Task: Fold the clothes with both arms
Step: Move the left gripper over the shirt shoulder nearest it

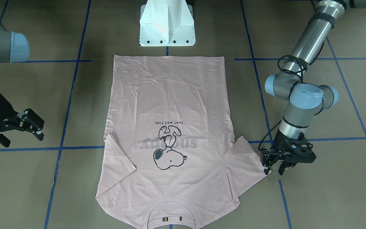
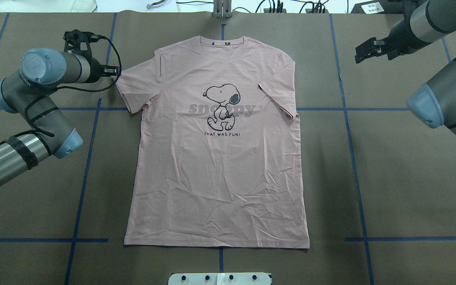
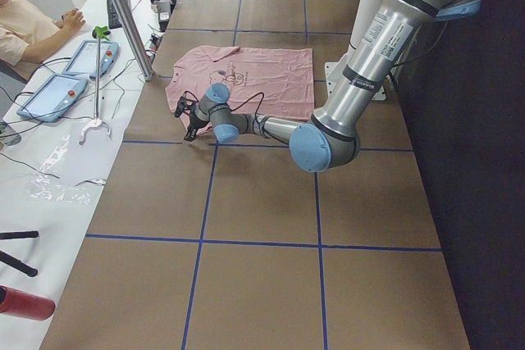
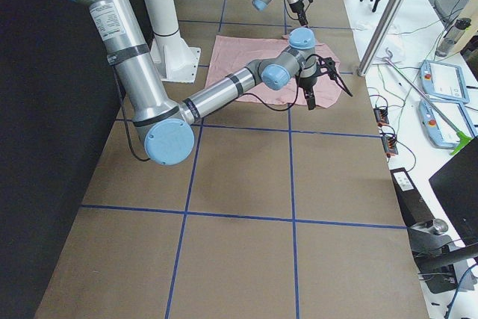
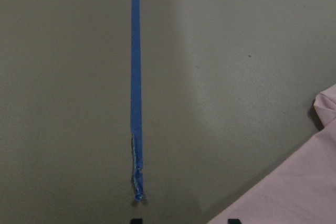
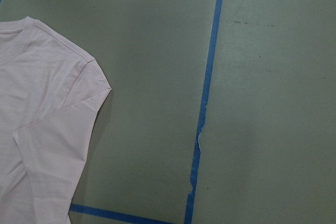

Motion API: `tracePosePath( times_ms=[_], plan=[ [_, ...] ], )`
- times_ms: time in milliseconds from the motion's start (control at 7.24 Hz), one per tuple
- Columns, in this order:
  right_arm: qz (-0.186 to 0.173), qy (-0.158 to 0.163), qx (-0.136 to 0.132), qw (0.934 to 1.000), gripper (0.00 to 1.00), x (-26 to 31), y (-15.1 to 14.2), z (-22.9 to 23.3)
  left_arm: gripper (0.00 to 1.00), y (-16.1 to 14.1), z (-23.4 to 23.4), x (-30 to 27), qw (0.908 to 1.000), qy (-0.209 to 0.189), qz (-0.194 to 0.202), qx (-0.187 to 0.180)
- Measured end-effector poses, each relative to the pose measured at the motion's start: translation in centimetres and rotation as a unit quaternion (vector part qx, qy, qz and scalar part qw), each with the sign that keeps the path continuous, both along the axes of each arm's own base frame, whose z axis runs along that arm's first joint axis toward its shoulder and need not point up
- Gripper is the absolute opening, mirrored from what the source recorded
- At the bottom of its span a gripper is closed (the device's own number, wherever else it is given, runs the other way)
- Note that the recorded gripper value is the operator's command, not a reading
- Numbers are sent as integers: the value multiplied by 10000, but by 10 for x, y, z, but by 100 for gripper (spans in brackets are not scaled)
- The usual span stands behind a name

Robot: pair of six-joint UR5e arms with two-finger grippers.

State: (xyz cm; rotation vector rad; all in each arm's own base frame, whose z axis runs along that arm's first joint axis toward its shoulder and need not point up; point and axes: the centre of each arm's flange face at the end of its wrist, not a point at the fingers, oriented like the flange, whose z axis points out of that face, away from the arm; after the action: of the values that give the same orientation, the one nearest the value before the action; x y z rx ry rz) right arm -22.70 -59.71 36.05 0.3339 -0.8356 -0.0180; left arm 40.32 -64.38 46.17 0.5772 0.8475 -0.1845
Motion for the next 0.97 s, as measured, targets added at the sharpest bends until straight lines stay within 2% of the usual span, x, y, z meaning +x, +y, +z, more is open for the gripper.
tracePosePath(
  times_ms=[138, 415, 553, 691, 829, 967],
  plan=[
    [-6, 3, -5, 10000, 100, -1, 0, 1, 55, 0, -1, 2, 10000, 2, 13, 1],
    [-4, 11, -6, 10000, 100, -1, 0, 1, 44, 3, -2, 8, 10000, 5, 53, 6],
    [9, 24, -1, 10000, 100, -1, 0, 2, 33, 5, -2, 11, 10000, 6, 72, 8],
    [18, 35, 3, 10000, 100, -1, -1, 2, 8, 6, -2, 12, 10000, 8, 85, 9],
    [21, 39, 5, 10000, 100, -1, -1, 2, 0, 7, -1, 13, 10000, 6, 93, 8],
    [22, 41, 5, 10000, 100, -1, -1, 2, 0, 7, -1, 14, 9999, 5, 101, 8]
  ],
)
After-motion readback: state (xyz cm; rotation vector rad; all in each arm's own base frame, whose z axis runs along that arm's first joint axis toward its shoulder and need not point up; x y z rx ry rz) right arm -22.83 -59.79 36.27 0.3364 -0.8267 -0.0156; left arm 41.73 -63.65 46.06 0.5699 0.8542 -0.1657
